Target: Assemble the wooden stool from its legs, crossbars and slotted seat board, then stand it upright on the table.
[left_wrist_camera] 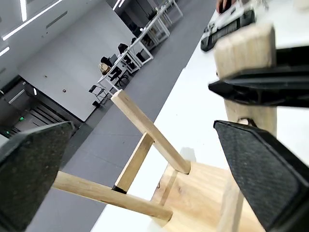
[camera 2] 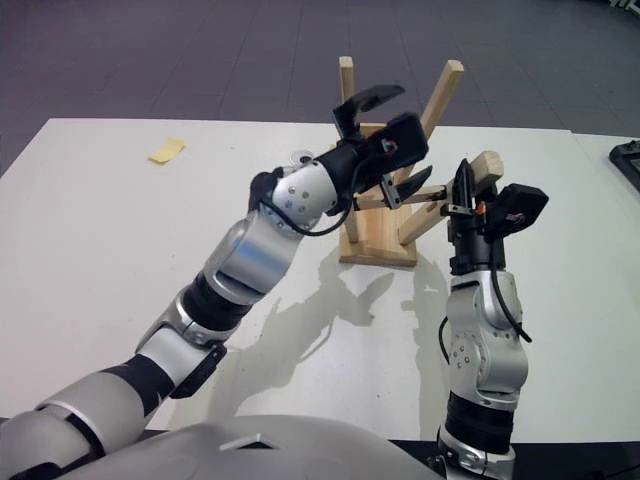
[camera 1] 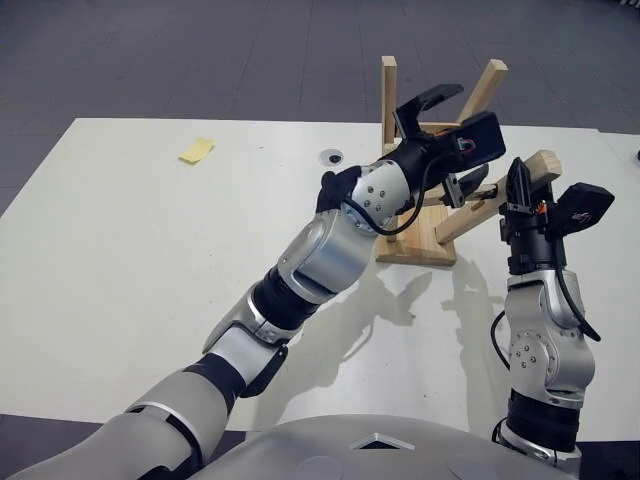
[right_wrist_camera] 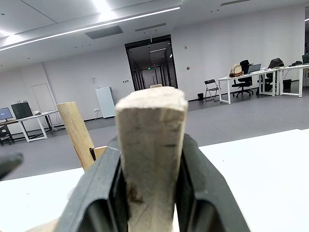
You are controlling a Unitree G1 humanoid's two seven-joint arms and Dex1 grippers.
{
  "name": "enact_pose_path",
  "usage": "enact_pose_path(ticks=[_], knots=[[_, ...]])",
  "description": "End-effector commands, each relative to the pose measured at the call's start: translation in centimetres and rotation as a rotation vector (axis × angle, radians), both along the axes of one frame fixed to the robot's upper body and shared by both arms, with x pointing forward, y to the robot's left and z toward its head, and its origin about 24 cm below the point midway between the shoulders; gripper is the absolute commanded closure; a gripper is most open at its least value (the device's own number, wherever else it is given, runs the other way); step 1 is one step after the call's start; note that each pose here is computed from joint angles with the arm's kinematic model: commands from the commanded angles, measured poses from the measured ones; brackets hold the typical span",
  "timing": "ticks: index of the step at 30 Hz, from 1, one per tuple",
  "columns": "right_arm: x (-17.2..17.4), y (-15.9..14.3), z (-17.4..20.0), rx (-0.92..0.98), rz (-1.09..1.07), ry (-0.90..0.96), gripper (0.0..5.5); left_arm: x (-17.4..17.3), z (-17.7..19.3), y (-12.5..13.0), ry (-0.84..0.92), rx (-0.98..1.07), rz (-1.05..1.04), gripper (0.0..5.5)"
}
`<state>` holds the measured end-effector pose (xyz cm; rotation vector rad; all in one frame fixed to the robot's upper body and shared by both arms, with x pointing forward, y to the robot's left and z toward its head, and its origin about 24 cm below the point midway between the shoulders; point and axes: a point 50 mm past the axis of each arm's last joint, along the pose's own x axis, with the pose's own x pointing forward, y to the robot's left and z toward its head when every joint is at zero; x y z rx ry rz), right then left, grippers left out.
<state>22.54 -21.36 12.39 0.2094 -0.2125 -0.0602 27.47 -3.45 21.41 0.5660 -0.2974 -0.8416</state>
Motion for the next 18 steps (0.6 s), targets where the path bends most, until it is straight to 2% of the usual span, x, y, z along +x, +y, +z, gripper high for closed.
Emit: enact_pose_path(ticks=[1,4,7,11,18], knots=[[-0.5,-0.2,-2.9,0.018,0.003,0.171,4.5,-0.1,2.9,1.1,-0.038,-0.218,0.023,0.5],[-0.5,0.0,-3.0,0.02,0.005,0.173,4.5,-0.6,6.0,1.9,-0.098,-0.418,0.007,1.05],[-0.6,0.1,-3.0,0.021,0.006,0.173,4.5,-0.2,7.4,5.1,-0.112,-0.531,0.039,1.57],[-0.6,0.1,-3.2,-0.006,0.002,0.182,4.5,-0.8,5.1,8.0,-0.009,-0.55,0.016,2.32],[-0.5,-0.8,-3.8,-0.077,-0.006,0.22,4.5,-1.0,1.1,7.9,0.073,-0.471,0.048,3.55]])
